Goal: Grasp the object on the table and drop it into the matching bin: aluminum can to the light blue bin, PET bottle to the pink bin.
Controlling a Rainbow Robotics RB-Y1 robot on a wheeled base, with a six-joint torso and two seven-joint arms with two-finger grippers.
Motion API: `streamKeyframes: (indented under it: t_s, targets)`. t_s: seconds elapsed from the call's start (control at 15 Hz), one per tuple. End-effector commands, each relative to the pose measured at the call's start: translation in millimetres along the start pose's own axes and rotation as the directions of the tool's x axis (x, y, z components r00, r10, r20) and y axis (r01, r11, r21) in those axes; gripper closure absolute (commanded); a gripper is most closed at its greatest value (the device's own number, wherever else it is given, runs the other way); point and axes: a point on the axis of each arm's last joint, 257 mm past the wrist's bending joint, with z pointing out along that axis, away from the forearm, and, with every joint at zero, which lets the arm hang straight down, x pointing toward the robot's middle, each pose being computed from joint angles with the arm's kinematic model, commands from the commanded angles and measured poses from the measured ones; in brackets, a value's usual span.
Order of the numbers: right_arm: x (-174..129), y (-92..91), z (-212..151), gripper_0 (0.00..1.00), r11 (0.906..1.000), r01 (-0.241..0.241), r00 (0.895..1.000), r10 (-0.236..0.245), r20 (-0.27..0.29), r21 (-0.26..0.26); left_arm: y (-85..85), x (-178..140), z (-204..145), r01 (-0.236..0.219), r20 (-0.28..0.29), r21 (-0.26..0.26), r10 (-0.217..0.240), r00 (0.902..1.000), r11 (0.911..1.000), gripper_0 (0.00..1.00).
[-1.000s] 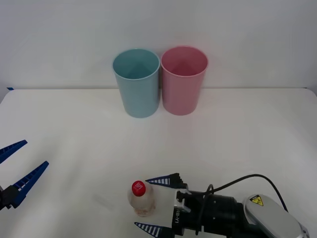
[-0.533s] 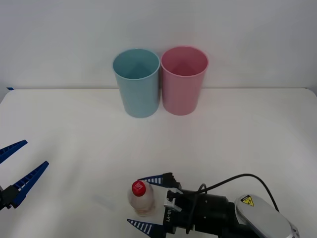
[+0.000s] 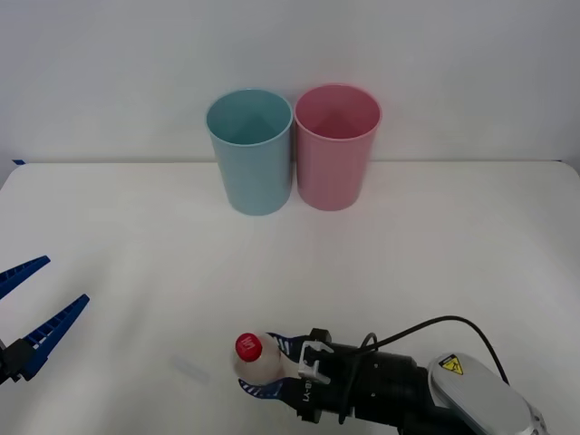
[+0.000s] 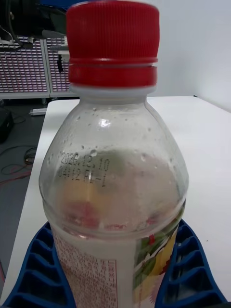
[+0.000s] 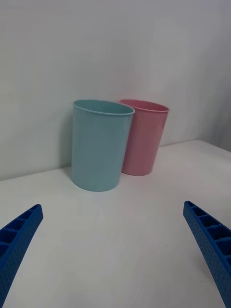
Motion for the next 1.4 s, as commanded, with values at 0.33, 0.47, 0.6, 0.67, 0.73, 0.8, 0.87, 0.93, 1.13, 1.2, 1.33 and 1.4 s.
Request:
streamKeyframes:
  t_s: [0.33, 0.47, 0.6, 0.67, 0.73, 0.8, 0.87, 0.93, 1.13, 1.2, 1.33, 1.4]
  targets:
    - [-14.7, -11.4, -9.3, 1.0, 1.0, 0.0, 1.0, 0.0, 0.026, 0.002, 0.0, 0.0, 0.0, 0.0, 0.0, 0.0, 0.0, 1.0, 1.0, 0.0]
    - [-29.9, -19.1, -18.6, 1.0, 0.9997, -0.02, 0.998, 0.02, 0.058, 0.01, 0.0, 0.0, 0.0, 0.0, 0.0, 0.0, 0.0, 1.0, 1.0, 0.0]
    - [-44.2, -32.2, -30.8, 1.0, 0.9985, -0.051, 0.994, 0.048, 0.101, 0.022, 0.0, 0.0, 0.0, 0.0, 0.0, 0.0, 0.0, 1.0, 1.0, 0.0]
    - [-49.9, -39.4, -37.0, 1.0, 0.9978, -0.061, 0.991, 0.058, 0.119, 0.026, 0.0, 0.0, 0.0, 0.0, 0.0, 0.0, 0.0, 1.0, 1.0, 0.0]
    - [-55.5, -44.3, -43.2, 1.0, 0.9968, -0.076, 0.988, 0.072, 0.139, 0.025, 0.0, 0.0, 0.0, 0.0, 0.0, 0.0, 0.0, 1.0, 1.0, 0.0]
    - [-64.2, -53.2, -51.1, 1.0, 0.9955, -0.09, 0.983, 0.084, 0.166, 0.031, 0.0, 0.0, 0.0, 0.0, 0.0, 0.0, 0.0, 1.0, 1.0, 0.0]
    - [-69.2, -60.7, -56.9, 1.0, 0.9945, -0.097, 0.979, 0.089, 0.182, 0.038, 0.0, 0.0, 0.0, 0.0, 0.0, 0.0, 0.0, 1.0, 1.0, 0.0]
    - [-75.7, -68.6, -61.8, 1.0, 0.9937, -0.102, 0.976, 0.09, 0.199, 0.047, 0.0, 0.0, 0.0, 0.0, 0.0, 0.0, 0.0, 1.0, 1.0, 0.0]
    - [-91.2, -90.8, -79.0, 1.0, 0.989, -0.127, 0.963, 0.105, 0.247, 0.076, 0.0, 0.0, 0.0, 0.0, 0.0, 0.0, 0.0, 1.0, 1.0, 0.0]
    - [-98.3, -102.4, -84.7, 1.0, 0.9881, -0.122, 0.961, 0.094, 0.258, 0.094, 0.0, 0.0, 0.0, 0.0, 0.0, 0.0, 0.0, 1.0, 1.0, 0.0]
    - [-111.0, -121.6, -92.0, 1.0, 0.9882, -0.099, 0.961, 0.065, 0.27, 0.117, 0.0, 0.0, 0.0, 0.0, 0.0, 0.0, 0.0, 1.0, 1.0, 0.0]
    - [-121.5, -133.8, -96.9, 1.0, 0.9885, -0.08, 0.959, 0.042, 0.279, 0.128, 0.0, 0.0, 0.0, 0.0, 0.0, 0.0, 0.0, 1.0, 1.0, 0.0]
